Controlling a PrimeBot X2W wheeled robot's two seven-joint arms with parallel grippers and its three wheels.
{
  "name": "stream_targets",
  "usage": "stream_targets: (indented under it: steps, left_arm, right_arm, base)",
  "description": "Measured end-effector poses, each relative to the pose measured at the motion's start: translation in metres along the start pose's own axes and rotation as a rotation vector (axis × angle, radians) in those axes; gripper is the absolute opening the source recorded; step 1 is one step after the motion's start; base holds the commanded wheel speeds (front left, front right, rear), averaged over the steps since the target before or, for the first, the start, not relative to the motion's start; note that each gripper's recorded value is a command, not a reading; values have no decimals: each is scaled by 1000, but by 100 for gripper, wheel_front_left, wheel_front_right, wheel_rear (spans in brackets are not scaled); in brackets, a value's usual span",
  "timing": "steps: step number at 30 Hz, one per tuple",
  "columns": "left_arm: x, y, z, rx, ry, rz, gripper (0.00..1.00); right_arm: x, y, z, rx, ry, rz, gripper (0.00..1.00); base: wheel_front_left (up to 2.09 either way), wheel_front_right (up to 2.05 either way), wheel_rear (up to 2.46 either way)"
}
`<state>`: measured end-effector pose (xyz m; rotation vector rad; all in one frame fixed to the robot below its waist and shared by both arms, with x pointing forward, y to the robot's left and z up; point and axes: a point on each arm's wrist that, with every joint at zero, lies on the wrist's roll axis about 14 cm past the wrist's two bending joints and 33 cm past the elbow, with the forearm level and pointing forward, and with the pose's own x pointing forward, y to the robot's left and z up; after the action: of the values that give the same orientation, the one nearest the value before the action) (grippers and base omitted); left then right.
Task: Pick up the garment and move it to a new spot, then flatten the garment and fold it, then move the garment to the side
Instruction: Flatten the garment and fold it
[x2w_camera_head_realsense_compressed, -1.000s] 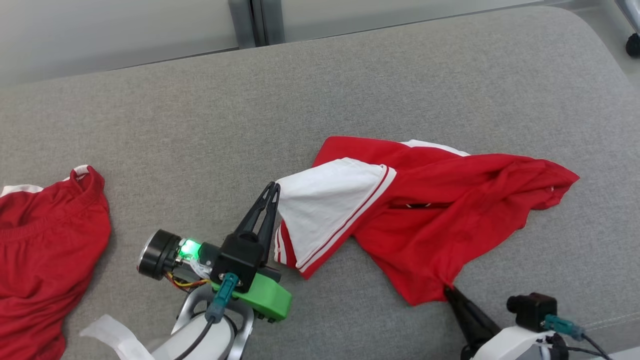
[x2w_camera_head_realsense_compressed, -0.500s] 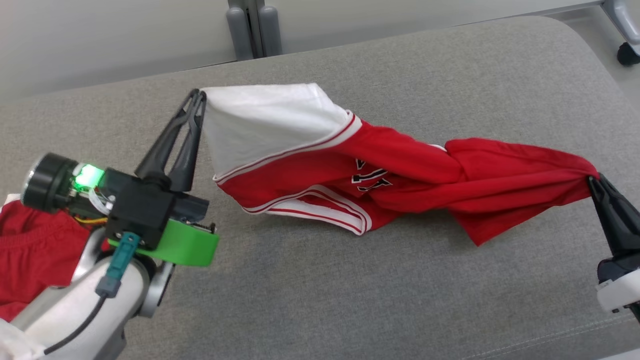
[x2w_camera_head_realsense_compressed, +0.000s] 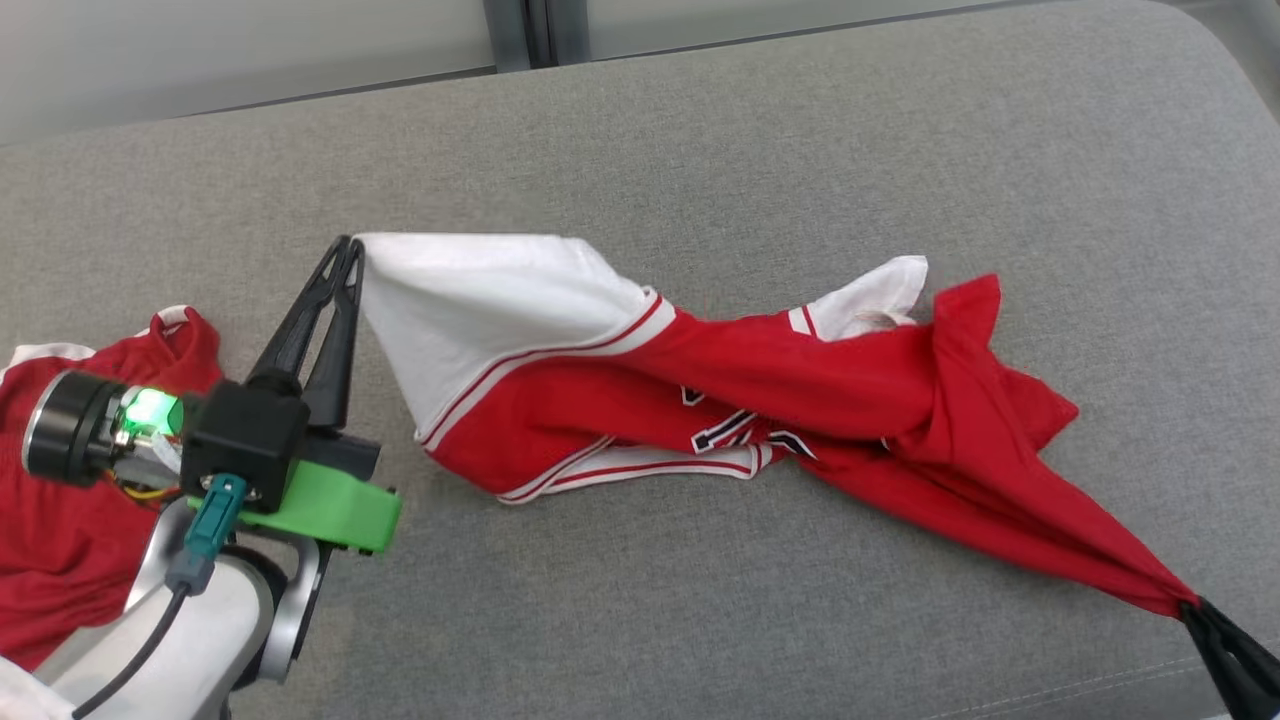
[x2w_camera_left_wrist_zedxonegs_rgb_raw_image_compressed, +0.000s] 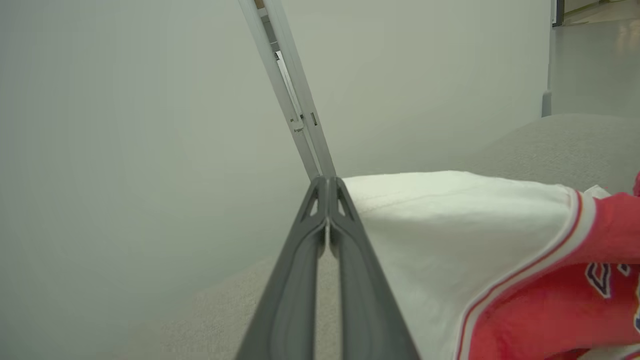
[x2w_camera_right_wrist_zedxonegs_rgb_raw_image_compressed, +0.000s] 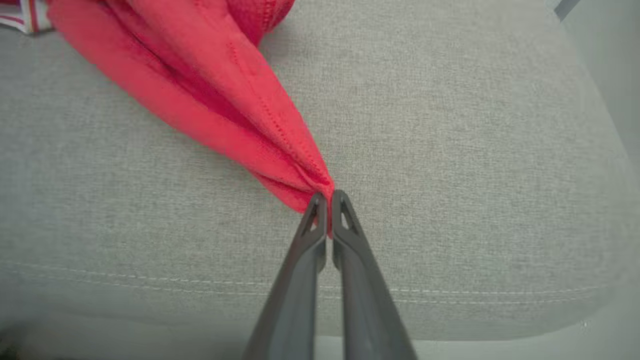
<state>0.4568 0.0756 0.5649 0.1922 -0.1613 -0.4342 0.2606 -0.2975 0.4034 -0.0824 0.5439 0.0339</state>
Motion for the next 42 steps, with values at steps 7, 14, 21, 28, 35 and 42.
stream_targets:
  steps: [7, 14, 21, 28, 35, 42]
  left_arm:
    - [-20, -4, -31, -50, 101, 39, 0]
    - [-37, -8, -40, -89, 141, 60, 0]
    - [-44, -5, -42, -96, 148, 84, 0]
    - [-46, -6, -47, -106, 154, 90, 0]
    - [-46, -6, -44, -112, 141, 97, 0]
    - [-49, -4, -40, -111, 127, 110, 0]
  right_arm:
    - [-12, -24, -48, 62, 151, -122, 0]
    - [-3, -23, -38, 116, 129, -130, 100]
    - [22, -34, 55, 159, -120, -90, 100]
    - [61, 26, 87, 231, -132, 126, 100]
    - [75, 74, 92, 298, -98, 288, 100]
    - [52, 103, 78, 285, -6, 391, 100]
  base:
    - [0, 0, 0]
    - [0, 0, 0]
    - [0, 0, 0]
    - [0, 0, 0]
    - [0, 0, 0]
    - [0, 0, 0]
